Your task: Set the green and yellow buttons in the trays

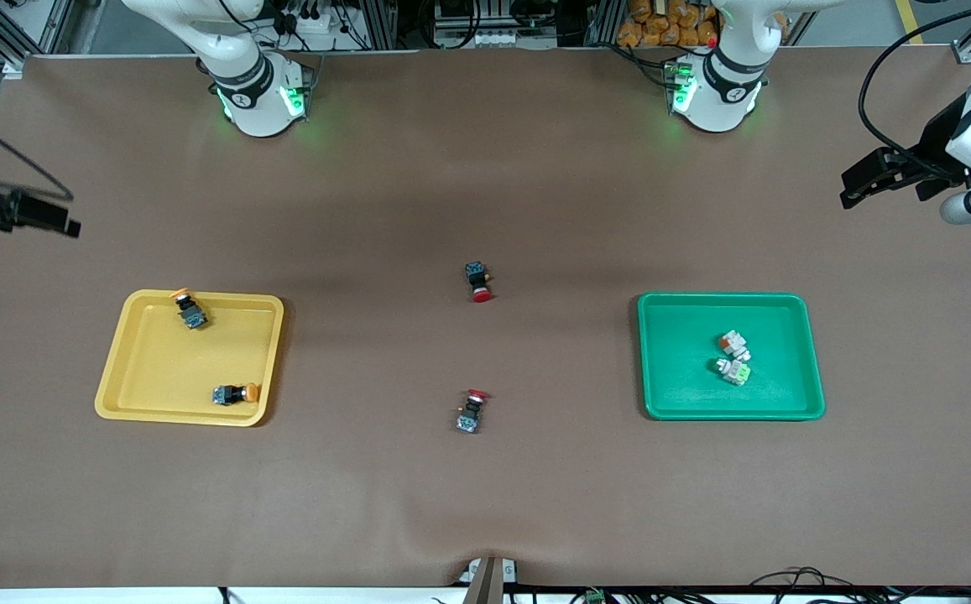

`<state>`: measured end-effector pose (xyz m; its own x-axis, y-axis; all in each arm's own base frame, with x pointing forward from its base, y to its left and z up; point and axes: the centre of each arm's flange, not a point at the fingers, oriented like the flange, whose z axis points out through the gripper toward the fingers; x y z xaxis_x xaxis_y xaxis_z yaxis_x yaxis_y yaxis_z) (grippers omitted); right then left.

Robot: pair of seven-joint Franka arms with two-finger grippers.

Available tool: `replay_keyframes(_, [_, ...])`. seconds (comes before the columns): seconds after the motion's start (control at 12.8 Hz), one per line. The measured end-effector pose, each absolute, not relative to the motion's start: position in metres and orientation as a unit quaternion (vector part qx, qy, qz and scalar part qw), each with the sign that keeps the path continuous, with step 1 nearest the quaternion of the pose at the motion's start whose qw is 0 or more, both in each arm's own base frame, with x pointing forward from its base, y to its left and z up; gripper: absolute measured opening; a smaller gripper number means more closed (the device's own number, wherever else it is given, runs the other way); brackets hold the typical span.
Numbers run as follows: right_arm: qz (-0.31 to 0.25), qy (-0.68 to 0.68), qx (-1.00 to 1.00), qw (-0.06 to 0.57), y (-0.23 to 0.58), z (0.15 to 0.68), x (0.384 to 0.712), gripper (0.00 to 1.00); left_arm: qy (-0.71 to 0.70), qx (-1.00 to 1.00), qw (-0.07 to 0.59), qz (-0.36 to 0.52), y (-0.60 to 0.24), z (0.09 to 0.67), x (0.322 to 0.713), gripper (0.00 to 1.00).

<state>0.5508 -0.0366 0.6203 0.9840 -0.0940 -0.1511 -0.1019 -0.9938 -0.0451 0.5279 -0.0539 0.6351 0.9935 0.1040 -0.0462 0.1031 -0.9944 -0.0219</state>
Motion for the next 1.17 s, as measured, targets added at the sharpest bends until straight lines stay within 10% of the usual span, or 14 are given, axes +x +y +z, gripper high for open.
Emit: replay_keyframes(1.17, [0.063,0.033,-0.997,0.023,-0.021,0.655,0.53,1.0,-0.066,-0.997,0.015,0.029,-0.041,0.657,0.5,1.0])
